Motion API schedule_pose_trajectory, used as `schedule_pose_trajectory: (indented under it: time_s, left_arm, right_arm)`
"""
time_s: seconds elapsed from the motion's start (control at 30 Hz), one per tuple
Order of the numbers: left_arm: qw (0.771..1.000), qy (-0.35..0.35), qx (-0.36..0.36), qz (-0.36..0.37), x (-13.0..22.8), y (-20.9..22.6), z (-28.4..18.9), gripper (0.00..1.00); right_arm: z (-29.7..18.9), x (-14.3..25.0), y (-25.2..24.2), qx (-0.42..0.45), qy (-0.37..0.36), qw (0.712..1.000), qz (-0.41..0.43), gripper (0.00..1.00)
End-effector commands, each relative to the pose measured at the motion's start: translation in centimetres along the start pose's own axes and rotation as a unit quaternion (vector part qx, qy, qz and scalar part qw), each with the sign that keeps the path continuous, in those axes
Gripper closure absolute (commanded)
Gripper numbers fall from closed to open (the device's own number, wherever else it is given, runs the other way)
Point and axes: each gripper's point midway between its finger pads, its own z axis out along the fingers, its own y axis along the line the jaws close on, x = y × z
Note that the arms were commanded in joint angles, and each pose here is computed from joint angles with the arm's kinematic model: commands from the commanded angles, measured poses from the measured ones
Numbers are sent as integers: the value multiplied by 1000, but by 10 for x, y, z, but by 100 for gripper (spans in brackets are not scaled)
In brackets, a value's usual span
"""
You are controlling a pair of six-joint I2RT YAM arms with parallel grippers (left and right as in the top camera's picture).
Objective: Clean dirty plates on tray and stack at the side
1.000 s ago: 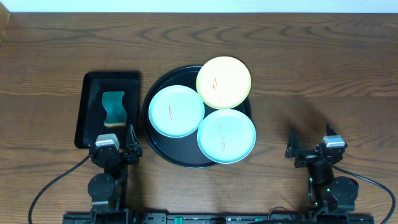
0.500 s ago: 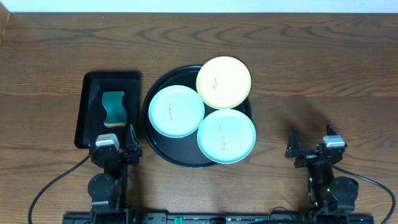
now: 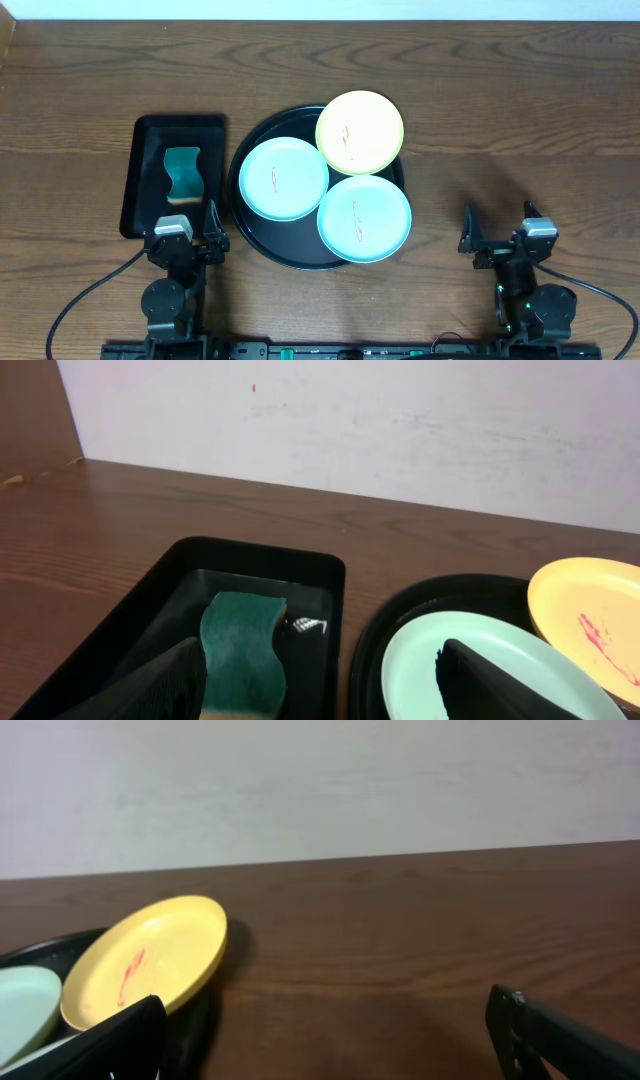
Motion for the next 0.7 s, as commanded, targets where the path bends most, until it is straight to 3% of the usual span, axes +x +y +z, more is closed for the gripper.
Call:
schedule_pose_trajectory:
  time_s: [0.0,0.4,0.67]
  left_arm:
    - [1000,17,-4,4,8,2,0,26]
    - [1000,13,-4,4,-64,-6,1,26]
    - [995,102,3,3,-120,-18,27,26]
  right_arm:
    - [0,-6,8,-20,-12,1000,18,1]
    - [-16,-98,17,-25,-116,993,5,1]
    - [2,-150,23,-30,-85,996,4,1]
